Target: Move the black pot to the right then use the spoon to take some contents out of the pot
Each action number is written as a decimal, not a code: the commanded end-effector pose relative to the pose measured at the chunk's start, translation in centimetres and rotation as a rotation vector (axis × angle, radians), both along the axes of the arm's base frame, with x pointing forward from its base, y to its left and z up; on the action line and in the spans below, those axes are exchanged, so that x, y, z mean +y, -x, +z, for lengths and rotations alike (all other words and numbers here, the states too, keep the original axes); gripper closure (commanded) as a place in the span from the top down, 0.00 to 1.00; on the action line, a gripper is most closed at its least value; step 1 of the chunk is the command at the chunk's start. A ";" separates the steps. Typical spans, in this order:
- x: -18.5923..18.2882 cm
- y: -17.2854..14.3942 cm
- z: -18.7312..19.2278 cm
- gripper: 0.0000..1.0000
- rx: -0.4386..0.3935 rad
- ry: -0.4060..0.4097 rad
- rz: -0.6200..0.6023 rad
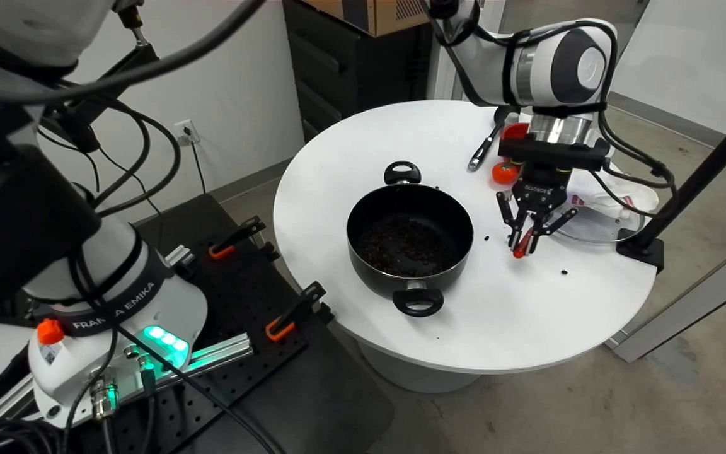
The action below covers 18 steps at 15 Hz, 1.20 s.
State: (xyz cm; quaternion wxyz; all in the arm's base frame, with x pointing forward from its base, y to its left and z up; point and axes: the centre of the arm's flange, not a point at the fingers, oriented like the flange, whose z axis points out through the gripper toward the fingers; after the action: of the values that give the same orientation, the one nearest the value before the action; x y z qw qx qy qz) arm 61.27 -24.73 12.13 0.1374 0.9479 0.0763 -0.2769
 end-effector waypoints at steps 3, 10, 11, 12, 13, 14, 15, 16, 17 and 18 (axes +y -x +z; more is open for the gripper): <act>-2.5 -0.3 -3.2 0.05 0.042 -0.014 -0.010; -4.8 1.6 -6.4 0.05 0.078 -0.046 0.039; -5.0 1.8 -6.7 0.05 0.079 -0.055 0.050; -5.2 1.9 -7.0 0.05 0.080 -0.063 0.058; -5.4 2.1 -7.2 0.05 0.075 -0.070 0.065; -5.7 2.2 -7.4 0.05 0.073 -0.077 0.071; -5.9 2.2 -7.6 0.05 0.072 -0.083 0.074; -6.1 2.3 -7.8 0.05 0.072 -0.084 0.075; -6.3 2.3 -8.0 0.05 0.070 -0.086 0.078; -6.5 2.4 -8.0 0.05 0.069 -0.089 0.077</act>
State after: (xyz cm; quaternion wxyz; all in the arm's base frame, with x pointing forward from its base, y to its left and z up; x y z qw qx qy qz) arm 58.26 -30.18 4.44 0.1056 0.9390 0.1177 -0.3054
